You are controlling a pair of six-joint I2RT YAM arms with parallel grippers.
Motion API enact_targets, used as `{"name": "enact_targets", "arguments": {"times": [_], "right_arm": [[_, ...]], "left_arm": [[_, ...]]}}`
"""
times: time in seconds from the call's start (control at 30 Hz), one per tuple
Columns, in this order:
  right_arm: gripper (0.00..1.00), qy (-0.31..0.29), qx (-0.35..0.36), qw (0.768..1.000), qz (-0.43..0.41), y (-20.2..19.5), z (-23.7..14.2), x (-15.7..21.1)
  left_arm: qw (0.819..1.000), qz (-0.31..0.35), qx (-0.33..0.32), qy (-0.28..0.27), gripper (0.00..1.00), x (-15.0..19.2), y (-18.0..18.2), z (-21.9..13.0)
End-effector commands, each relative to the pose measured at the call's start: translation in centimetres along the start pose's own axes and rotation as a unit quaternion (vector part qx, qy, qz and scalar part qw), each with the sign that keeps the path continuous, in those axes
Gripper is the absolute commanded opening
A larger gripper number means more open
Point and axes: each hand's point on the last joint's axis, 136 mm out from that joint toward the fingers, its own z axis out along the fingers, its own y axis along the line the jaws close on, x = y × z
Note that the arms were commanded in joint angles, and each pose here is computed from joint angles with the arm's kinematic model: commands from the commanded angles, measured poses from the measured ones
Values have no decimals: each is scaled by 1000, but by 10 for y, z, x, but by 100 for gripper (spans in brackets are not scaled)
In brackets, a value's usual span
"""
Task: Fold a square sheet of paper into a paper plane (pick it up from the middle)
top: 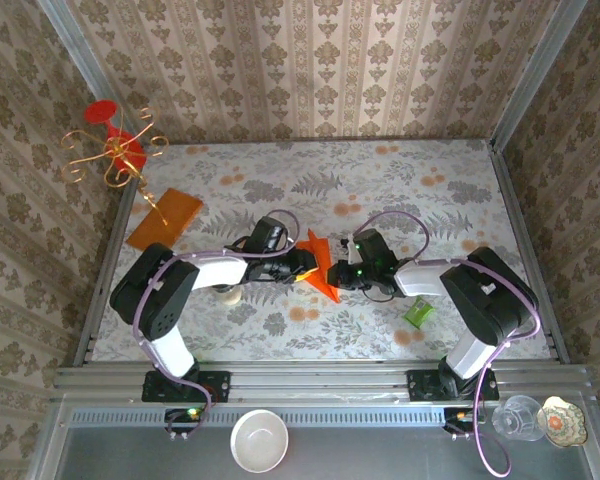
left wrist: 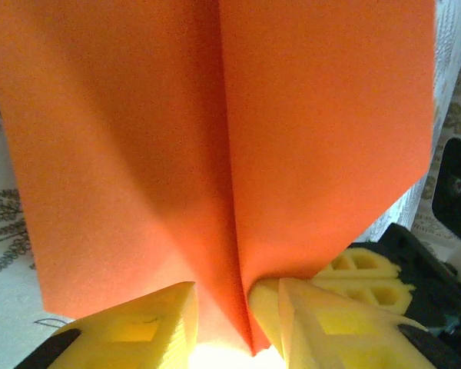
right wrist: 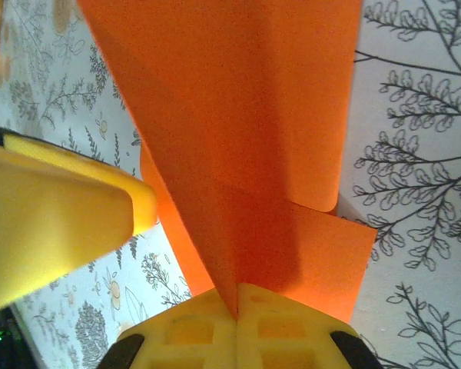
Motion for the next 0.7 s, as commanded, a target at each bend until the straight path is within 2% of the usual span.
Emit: {"name": "enact_targets", "arguments": {"times": [0.0,0.37,0.67], "right_arm": [[2,22,-33,999,27,3,3,6],[1,27,-81,993,83,-2,5,2],[1,29,-85,991,100,-9,5,2]], "left_arm": [[1000,16,3,-4,36,-4,-9,4],[998,49,-28,-1,44,-7,-8,5],[998,59,-39,1,54,-12,-7,11]]}}
